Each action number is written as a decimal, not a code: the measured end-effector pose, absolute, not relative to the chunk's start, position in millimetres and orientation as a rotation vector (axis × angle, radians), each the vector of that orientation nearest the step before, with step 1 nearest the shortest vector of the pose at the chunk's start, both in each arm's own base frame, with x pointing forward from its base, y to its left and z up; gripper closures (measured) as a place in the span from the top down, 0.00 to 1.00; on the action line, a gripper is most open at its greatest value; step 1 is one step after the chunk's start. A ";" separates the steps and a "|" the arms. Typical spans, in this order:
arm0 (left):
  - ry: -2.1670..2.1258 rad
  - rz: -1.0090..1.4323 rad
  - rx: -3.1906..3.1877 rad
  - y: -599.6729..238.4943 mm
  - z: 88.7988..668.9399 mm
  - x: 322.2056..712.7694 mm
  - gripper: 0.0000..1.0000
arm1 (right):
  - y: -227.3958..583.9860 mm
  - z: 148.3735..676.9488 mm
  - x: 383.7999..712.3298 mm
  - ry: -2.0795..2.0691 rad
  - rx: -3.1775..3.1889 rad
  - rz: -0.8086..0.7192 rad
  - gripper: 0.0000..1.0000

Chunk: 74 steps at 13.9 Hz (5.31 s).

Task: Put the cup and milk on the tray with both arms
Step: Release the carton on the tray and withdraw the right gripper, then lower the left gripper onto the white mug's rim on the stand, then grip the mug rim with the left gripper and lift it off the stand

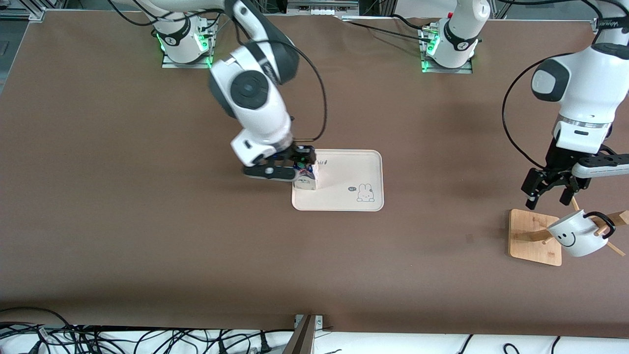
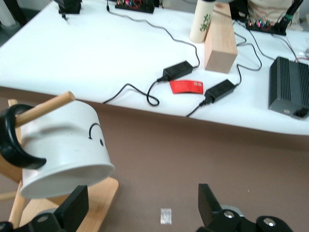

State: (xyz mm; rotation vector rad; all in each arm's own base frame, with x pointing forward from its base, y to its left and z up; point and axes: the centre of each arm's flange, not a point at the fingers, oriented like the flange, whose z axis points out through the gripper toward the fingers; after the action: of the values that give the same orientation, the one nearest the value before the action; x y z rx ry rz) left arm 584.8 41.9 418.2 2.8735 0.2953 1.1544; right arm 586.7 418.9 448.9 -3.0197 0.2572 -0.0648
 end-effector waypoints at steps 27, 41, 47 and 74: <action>0.488 1.444 2.717 63.3 353.8 594.7 1.00 | 62.2 593.8 553.7 0.011 -3.145 -0.021 1.00; 0.524 1.530 2.677 83.6 373.5 613.9 1.00 | 62.4 593.3 555.7 0.010 -3.146 -0.019 1.00; 0.542 1.512 2.691 89.7 364.1 613.6 0.86 | 62.4 593.3 555.7 0.010 -3.146 -0.018 1.00; 0.337 1.073 2.754 -33.6 363.7 618.0 0.07 | 62.9 593.3 555.6 0.009 -3.146 -0.017 1.00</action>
State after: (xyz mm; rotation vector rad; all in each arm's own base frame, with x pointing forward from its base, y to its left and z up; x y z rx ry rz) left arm 618.0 -33.6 363.7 2.7537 0.3366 1.0733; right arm 555.6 62.9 593.3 -3.1463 0.0088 -0.0169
